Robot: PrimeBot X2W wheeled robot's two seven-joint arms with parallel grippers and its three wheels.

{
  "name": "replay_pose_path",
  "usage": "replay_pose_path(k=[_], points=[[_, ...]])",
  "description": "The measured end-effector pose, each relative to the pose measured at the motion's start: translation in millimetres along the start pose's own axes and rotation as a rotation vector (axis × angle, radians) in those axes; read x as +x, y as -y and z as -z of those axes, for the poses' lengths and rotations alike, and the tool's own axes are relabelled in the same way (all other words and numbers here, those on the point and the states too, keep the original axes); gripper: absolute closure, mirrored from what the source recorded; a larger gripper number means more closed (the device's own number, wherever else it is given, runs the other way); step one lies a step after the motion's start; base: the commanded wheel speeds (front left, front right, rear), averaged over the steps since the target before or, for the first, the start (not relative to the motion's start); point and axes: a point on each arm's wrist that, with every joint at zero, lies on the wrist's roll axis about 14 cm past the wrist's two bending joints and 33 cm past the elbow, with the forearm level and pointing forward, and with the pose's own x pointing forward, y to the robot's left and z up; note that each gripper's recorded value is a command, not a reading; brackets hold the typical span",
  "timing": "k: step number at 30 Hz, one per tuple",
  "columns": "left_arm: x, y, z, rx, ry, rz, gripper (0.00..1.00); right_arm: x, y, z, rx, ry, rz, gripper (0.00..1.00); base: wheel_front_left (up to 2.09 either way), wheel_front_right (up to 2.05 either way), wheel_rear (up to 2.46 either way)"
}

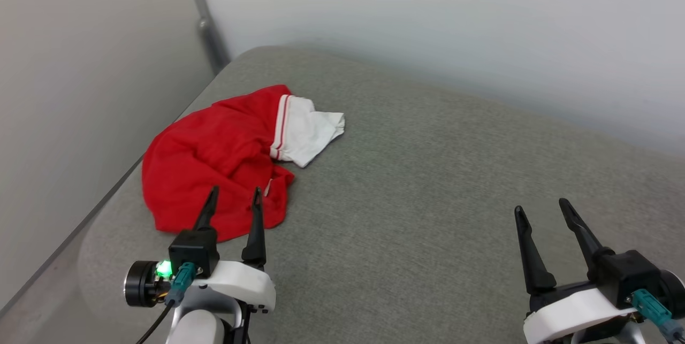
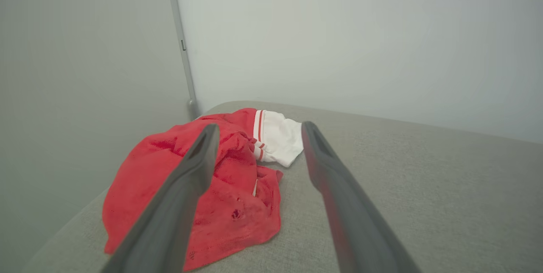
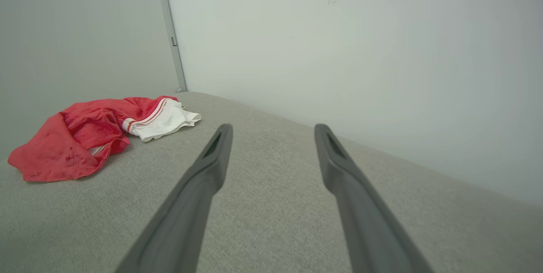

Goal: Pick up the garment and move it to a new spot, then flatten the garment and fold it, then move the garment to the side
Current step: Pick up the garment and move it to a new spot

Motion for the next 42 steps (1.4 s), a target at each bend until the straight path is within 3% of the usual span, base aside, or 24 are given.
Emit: replay_pose_path(k=[7,19,24,30,37,42], points=[[-14,-31,3,0.01,-0.015,-0.098,0.0,17,-24,0,0.006,0.007,-0.081,0.0,0.0,0.0,0.0],[-5,-32,0,0.023,-0.01,-0.099,0.0,18,-28,3,0.008,-0.004,-0.093,0.0,0.0,0.0,0.0],[29,-26,-16,0.024,0.028,-0.062,0.0,21,-22,1,0.0,0.002,-0.081,0.0,0.0,0.0,0.0],[100,-24,-57,0.041,0.064,-0.014,0.0,25,-3,4,-0.012,-0.003,-0.036,0.0,0.0,0.0,0.0],[171,-28,-57,0.064,-0.093,0.028,0.0,30,34,19,-0.012,-0.027,0.049,0.0,0.0,0.0,0.0],[194,-32,2,0.101,-0.39,0.04,0.0,34,59,35,-0.016,-0.046,0.093,0.0,0.0,0.0,0.0]])
